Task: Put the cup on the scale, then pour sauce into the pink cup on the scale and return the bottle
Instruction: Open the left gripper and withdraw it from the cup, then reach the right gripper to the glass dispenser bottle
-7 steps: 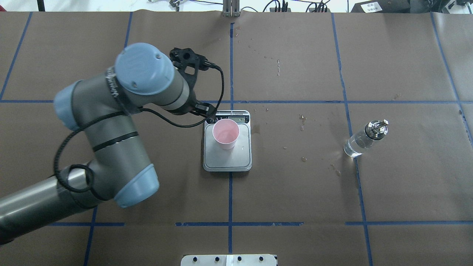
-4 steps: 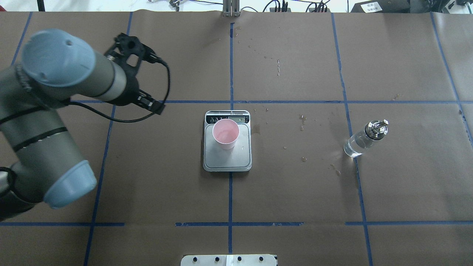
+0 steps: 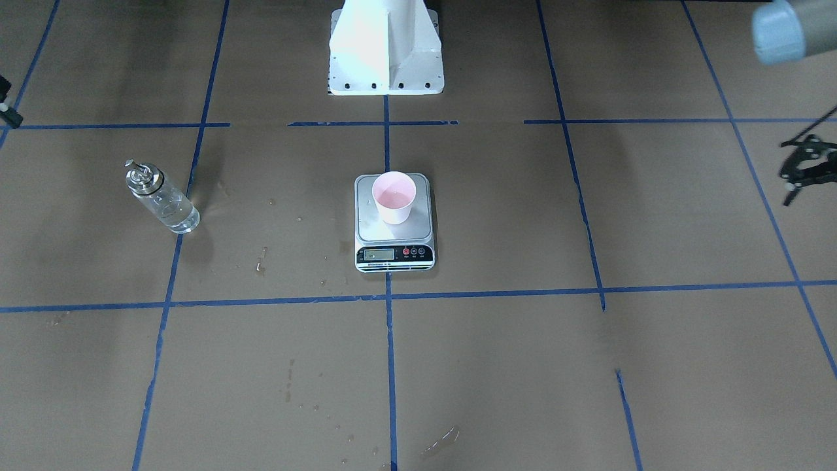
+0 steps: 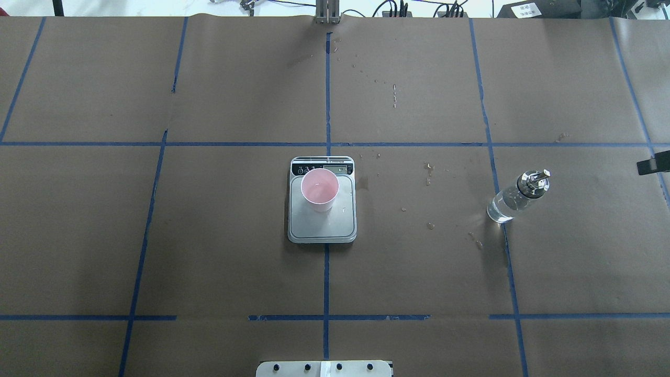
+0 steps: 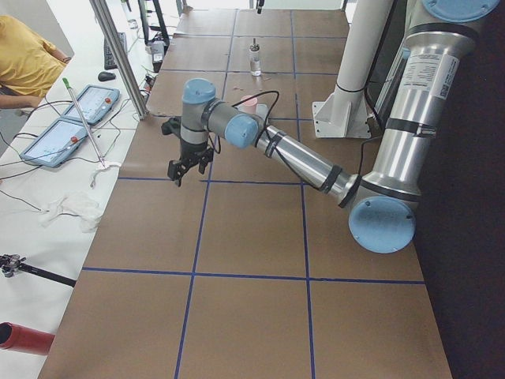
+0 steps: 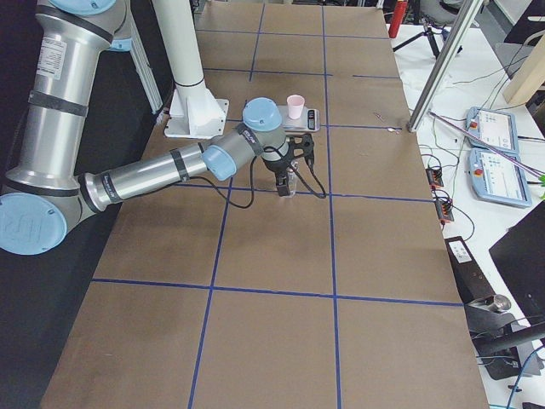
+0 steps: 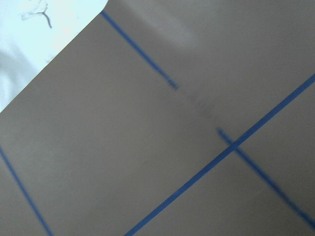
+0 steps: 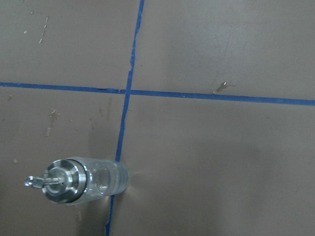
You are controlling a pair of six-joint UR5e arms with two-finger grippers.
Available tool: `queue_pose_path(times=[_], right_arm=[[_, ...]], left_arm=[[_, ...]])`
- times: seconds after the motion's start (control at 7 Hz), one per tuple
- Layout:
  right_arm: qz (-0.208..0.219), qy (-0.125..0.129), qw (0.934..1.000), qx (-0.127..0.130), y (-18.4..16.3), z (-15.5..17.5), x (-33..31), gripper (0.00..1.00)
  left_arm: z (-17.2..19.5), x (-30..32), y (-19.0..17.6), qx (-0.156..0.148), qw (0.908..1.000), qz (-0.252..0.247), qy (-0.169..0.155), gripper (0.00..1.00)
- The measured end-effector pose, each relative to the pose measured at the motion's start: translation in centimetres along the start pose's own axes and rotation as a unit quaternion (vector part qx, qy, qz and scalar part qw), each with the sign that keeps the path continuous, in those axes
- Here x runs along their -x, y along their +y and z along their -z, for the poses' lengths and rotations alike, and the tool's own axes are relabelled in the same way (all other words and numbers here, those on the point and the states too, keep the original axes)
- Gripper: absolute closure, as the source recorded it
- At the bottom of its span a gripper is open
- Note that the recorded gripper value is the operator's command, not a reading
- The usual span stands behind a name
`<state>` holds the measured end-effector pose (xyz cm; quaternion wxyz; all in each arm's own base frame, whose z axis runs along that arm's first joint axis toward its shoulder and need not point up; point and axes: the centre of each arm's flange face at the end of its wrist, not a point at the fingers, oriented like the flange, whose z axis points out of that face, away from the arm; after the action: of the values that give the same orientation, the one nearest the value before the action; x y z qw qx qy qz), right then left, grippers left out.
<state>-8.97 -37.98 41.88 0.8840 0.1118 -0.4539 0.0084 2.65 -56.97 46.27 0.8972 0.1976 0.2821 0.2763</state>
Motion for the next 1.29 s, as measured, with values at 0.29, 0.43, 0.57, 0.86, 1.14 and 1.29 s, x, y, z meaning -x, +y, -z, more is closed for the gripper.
queue_pose_path(times=[0.29, 0.43, 0.57, 0.86, 1.14, 1.29], right_arm=[[-0.02, 0.022, 0.9996, -0.004, 3.0, -3.1, 7.3, 0.0], [-0.025, 0.041, 0.9987, -0.018, 4.9, -5.5, 10.3, 0.0], [-0.03, 0.061, 0.9968, -0.043, 7.4, -8.2, 13.1, 0.0], [-0.036, 0.076, 0.9912, -0.102, 12.7, -12.3, 17.3, 0.0], [-0.031, 0.077, 0.9842, -0.156, 15.5, -15.3, 18.0, 0.0], [-0.028, 0.067, 0.9804, -0.183, 16.0, -17.3, 17.0, 0.0]], left_arm=[[-2.4, 6.5, 7.4, 0.025, 0.9975, 0.063, 0.023, 0.0], [-3.8, 7.7, 9.8, 0.039, 0.9951, 0.086, 0.03, 0.0], [-5.0, 8.1, 11.9, 0.051, 0.9927, 0.102, 0.039, 0.0], [-7.0, 7.0, 16.1, 0.055, 0.9855, 0.132, 0.092, 0.0], [-7.5, 6.3, 17.6, 0.051, 0.9818, 0.141, 0.117, 0.0], [-7.5, 6.2, 17.7, 0.05, 0.9815, 0.141, 0.119, 0.0]])
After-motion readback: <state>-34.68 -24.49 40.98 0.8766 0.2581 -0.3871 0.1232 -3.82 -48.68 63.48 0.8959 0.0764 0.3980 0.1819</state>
